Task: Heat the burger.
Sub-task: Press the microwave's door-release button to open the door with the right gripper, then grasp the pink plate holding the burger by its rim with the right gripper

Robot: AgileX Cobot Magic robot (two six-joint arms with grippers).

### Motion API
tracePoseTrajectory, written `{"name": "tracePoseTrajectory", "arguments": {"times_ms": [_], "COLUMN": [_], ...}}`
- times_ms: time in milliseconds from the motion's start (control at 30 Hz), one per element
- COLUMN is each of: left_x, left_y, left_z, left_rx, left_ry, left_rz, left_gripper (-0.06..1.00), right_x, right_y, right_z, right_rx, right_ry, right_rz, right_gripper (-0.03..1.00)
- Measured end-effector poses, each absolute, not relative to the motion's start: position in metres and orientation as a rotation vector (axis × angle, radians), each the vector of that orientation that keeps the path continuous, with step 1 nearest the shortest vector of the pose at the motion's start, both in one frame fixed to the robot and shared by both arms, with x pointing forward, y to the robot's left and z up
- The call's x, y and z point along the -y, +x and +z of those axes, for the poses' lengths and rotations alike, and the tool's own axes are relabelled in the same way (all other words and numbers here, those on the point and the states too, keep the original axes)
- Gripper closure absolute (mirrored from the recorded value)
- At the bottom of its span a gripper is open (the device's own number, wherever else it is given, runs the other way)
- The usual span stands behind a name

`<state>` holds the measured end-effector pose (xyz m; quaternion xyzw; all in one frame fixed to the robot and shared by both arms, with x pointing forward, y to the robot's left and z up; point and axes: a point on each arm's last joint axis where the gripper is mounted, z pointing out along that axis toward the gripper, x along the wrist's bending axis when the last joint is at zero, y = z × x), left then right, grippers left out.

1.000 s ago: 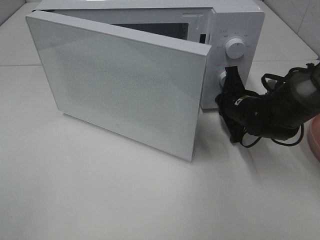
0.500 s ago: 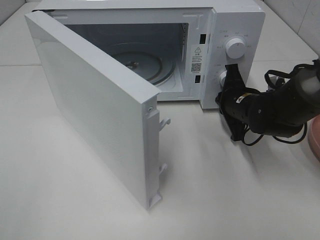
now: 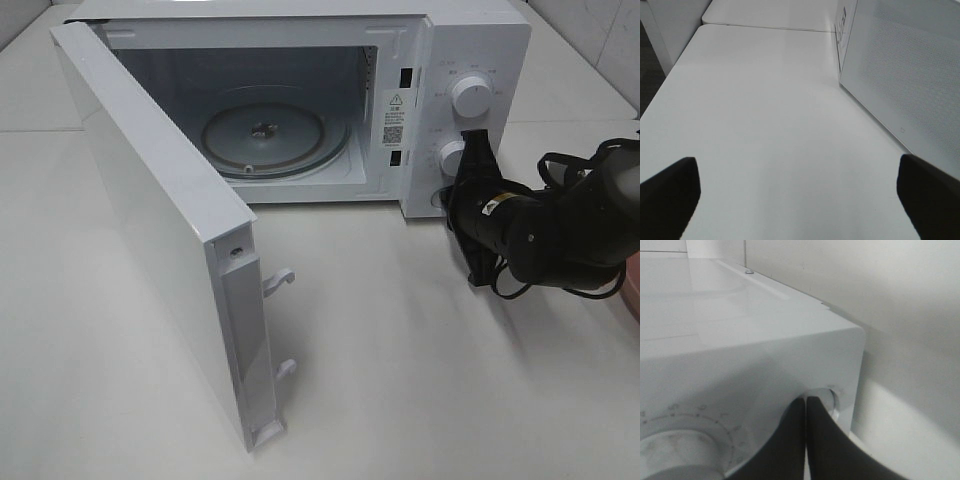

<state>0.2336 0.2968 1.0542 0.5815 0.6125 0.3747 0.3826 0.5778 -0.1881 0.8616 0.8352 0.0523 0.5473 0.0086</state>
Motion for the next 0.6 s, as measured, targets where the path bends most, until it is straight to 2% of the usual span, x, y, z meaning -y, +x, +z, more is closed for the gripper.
{"name": "tracePoseTrajectory", "arguments": {"times_ms": [600], "left_x": [-0.2968], "left_y": [0.2336], "left_z": [1.0542], "left_rx": [-1.562], "left_ry": [1.483], "left_rz": [0.956], "left_gripper": [-0.05], "right_x": [0.1873], "right_y": [0.5717], "right_z": [0.8653], "right_rx": [-0.202], "right_ry": [2.622], "right_rz": [1.737], "right_gripper": [0.95]}}
